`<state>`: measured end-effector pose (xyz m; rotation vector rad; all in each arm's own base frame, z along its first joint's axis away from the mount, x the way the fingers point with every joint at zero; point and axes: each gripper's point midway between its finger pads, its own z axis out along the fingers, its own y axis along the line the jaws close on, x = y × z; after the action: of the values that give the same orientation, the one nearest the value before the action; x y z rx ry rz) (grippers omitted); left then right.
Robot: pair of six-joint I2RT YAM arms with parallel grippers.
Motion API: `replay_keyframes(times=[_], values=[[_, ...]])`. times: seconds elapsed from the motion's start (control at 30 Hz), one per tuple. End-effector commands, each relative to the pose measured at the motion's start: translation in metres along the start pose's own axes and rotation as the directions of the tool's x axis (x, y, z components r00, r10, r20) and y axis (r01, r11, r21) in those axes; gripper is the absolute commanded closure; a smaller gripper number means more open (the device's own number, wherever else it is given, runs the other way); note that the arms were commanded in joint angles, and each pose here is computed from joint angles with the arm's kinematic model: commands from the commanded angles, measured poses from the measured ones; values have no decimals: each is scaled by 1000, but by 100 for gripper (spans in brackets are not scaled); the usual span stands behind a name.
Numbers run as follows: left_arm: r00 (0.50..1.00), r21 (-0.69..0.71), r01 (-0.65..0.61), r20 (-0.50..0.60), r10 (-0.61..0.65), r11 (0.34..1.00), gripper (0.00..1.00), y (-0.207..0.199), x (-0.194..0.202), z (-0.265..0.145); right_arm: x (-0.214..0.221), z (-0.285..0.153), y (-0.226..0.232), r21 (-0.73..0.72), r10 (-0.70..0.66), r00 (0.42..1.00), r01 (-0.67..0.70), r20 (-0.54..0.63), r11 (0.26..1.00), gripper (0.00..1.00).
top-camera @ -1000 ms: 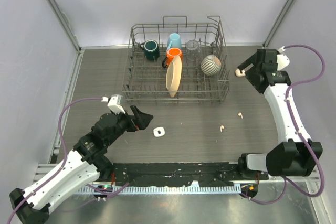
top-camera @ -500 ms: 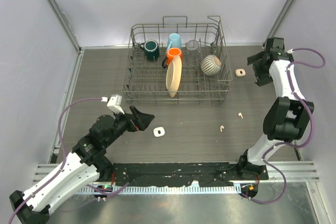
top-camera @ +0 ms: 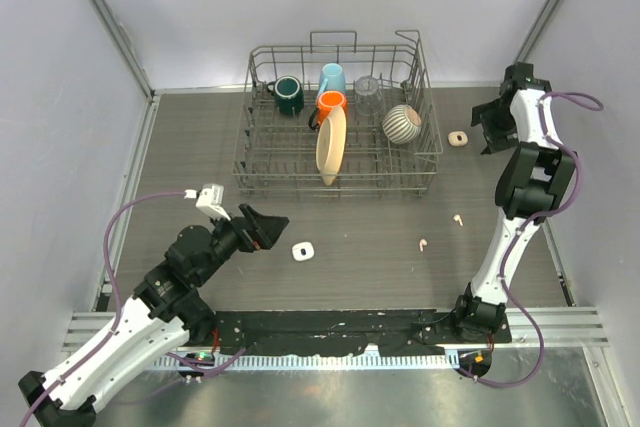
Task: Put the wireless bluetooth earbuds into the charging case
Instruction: Pick up the charging case at the center of the board.
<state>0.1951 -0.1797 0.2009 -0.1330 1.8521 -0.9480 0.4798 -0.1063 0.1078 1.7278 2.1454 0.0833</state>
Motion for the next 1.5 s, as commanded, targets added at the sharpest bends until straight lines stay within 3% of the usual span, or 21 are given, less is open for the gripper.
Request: replay_keyframes(times=[0.0,1.03,1.47], values=[[999,-58,9,52,-5,998,0,9,-11,3,-6,-7,12,-4,34,999,-34,9,999,11],[995,-92,82,62,-76,992,0,17,-6,7,22,54,58,-59,-38,998,35,-49,998,21],[994,-94,81,87,-73,992,0,20,-9,5,15,69,57,-43,-7,1000,7,-4,999,21]])
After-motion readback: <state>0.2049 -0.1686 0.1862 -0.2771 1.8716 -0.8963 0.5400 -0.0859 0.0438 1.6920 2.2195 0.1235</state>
